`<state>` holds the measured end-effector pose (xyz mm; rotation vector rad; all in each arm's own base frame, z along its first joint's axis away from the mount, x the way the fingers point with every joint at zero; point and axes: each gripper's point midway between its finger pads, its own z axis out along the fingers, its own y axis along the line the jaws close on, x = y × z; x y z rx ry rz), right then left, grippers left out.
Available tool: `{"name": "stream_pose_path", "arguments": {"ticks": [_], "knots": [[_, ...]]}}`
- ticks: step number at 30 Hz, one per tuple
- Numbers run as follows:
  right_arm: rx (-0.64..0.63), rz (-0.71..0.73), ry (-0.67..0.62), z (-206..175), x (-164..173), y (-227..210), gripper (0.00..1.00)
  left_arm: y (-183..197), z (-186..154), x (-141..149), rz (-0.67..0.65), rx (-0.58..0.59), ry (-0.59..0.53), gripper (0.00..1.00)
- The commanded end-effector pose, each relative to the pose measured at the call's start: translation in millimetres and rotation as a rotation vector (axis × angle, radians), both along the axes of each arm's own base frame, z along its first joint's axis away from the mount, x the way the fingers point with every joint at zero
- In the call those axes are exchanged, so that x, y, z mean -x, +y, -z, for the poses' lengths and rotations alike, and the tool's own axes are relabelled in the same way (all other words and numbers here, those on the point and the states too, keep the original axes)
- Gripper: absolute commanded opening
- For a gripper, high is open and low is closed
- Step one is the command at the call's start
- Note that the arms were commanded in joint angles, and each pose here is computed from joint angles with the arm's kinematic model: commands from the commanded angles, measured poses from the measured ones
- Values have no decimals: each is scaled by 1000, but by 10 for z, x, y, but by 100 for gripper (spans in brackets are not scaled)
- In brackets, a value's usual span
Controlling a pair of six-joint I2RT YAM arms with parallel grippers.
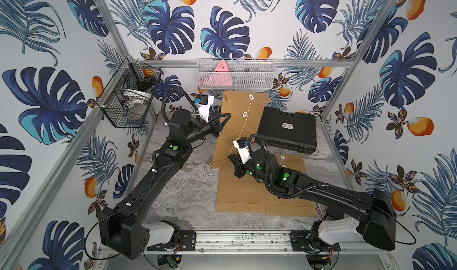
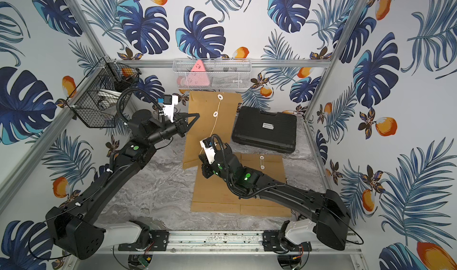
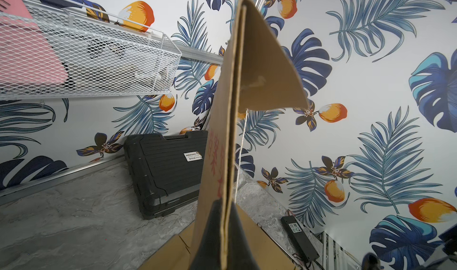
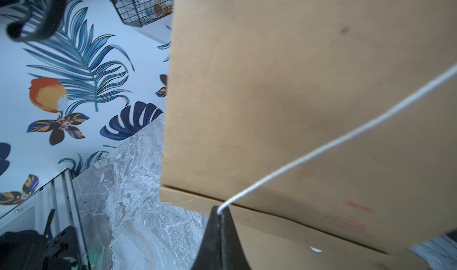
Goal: Close the mouth of the file bag
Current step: Close the file bag.
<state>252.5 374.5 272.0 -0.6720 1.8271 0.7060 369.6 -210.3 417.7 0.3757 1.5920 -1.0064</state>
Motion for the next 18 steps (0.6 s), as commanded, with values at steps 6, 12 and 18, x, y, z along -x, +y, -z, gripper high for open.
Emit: {"name": "stream_pose_path", "arguments": {"ticks": [6, 12, 18], "knots": [[19, -59, -7, 26, 104, 210, 0, -27, -151, 61, 52, 33, -44, 0], [42, -62, 6, 132, 94, 257, 0, -62, -200, 96, 104, 59, -35, 0], [63, -52, 8, 211, 44, 258, 0, -145, -260, 211, 198, 91, -21, 0]]}}
